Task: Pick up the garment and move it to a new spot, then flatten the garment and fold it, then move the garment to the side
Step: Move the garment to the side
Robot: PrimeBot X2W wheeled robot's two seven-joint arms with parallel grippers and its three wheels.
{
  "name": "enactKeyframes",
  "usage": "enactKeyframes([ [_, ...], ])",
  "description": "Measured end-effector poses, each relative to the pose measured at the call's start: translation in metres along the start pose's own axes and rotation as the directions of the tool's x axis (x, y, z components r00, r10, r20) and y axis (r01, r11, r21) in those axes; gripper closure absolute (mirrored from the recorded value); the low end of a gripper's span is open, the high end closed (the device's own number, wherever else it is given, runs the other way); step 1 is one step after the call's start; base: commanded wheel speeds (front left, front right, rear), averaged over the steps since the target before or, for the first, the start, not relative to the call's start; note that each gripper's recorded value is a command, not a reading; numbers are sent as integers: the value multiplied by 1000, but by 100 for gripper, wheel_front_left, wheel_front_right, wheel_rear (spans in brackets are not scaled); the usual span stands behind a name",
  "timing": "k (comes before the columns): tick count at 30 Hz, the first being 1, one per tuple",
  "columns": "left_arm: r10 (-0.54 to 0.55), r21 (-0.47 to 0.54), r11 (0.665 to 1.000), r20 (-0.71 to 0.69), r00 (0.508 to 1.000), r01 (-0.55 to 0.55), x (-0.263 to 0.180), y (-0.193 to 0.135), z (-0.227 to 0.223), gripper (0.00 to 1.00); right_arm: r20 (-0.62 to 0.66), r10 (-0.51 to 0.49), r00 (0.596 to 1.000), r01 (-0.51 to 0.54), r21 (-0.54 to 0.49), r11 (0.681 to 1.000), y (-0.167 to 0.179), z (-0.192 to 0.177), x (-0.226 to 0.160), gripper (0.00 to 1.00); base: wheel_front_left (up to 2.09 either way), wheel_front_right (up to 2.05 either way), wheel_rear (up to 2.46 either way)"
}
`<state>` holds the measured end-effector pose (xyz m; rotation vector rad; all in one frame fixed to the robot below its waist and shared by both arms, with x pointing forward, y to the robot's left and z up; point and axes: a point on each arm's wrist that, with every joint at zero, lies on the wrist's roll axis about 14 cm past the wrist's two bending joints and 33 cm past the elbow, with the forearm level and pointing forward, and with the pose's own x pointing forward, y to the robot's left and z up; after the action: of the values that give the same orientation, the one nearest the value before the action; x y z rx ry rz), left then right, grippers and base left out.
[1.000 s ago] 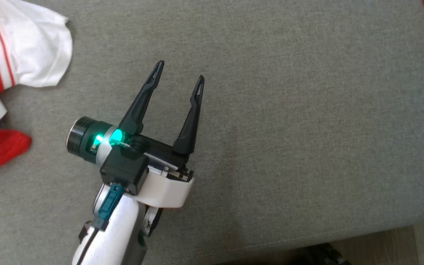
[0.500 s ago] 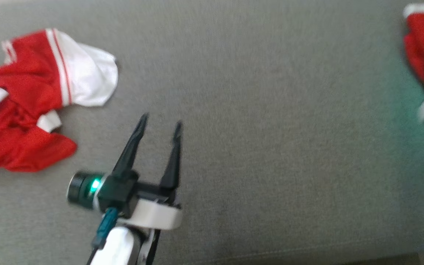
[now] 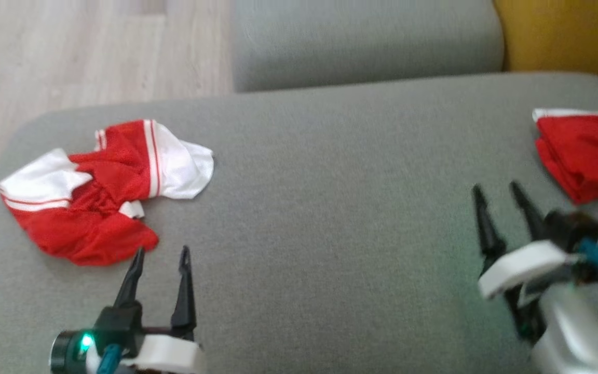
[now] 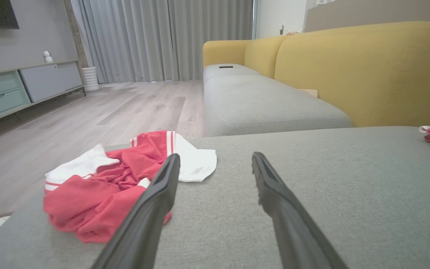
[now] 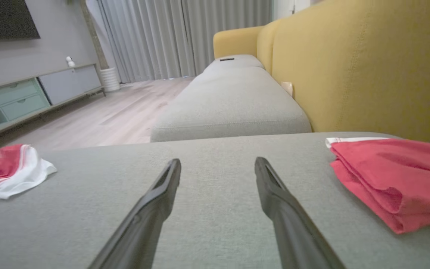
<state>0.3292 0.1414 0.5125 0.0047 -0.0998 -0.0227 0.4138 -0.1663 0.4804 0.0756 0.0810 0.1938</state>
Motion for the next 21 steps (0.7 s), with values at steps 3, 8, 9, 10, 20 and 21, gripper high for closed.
enactKeyframes([
  [3, 41, 6, 999, 14, 999, -41, -10, 13, 4, 0, 54, 42, 998, -44, 33, 999, 30, 5, -17, 0, 0, 0, 0],
  [8, 70, 6, 997, 24, 997, -70, -26, 24, 7, 0, 58, 70, 996, -71, 20, 997, 52, -6, -52, 0, 0, 0, 0],
  [9, 69, 5, 998, 21, 997, -69, -30, 24, 6, 0, 54, 65, 996, -66, 19, 998, 52, -9, -58, 0, 0, 0, 0],
  [10, 67, 4, 998, 16, 998, -67, -34, 24, 4, 0, 51, 62, 997, -63, 16, 998, 53, -12, -64, 0, 0, 0, 0],
  [20, 49, 28, 998, 6, 999, -49, -50, 25, -1, 0, 62, 37, 997, -40, 38, 999, 58, -18, -93, 0, 0, 0, 0],
  [21, 49, 28, 998, 0, 999, -49, -52, 25, -3, 0, 71, 32, 997, -34, 39, 999, 57, -15, -94, 0, 0, 0, 0],
])
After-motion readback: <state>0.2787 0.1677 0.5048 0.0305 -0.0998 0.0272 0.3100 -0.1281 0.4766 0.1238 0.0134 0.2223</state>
